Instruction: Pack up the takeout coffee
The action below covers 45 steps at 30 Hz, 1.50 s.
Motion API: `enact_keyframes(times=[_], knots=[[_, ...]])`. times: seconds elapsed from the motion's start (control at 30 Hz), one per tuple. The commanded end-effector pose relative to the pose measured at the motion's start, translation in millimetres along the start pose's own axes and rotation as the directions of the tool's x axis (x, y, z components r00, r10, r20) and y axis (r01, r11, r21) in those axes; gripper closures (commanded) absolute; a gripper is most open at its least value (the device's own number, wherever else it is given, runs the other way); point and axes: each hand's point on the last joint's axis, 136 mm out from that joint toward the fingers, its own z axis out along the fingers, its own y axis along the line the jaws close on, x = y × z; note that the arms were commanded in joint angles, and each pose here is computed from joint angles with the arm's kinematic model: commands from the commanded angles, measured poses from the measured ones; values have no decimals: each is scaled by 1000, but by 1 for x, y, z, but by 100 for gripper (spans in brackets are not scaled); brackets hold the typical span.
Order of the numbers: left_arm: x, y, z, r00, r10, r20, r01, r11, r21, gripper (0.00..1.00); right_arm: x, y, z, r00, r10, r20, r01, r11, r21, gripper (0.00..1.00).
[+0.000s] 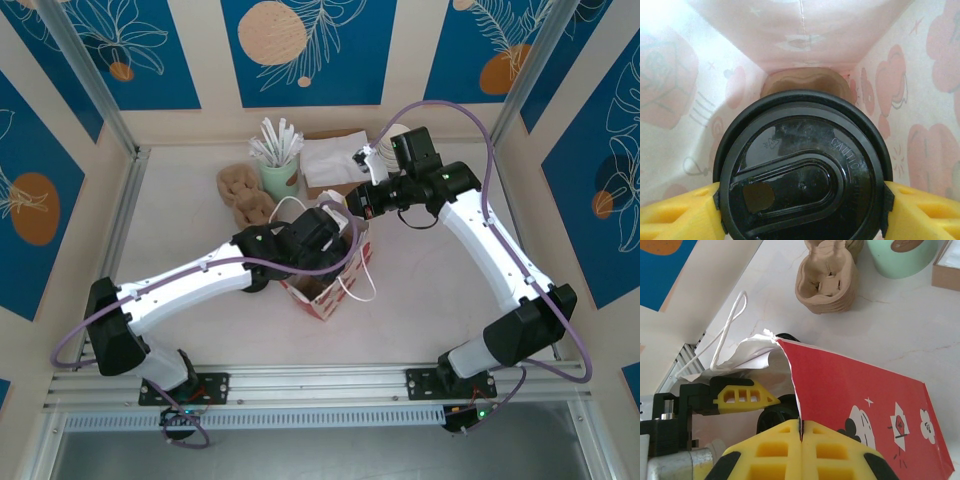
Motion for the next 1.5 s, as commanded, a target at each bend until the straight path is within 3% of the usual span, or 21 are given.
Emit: enact_keyframes(times=[0.0, 0.4, 1.47], knots=[[-12, -1, 2, 999, -17, 47, 16, 1000, 4, 27, 1, 20, -14, 999, -24, 40, 26, 997, -72, 100], [-24, -1, 9, 985, 34, 168, -34, 999, -4, 27, 12, 37, -22, 979, -159, 127, 177, 972, -153, 100], [-33, 9, 23, 968, 86, 236, -59, 991, -118, 27, 6, 30, -2, 987, -132, 88, 150, 958, -243, 100]])
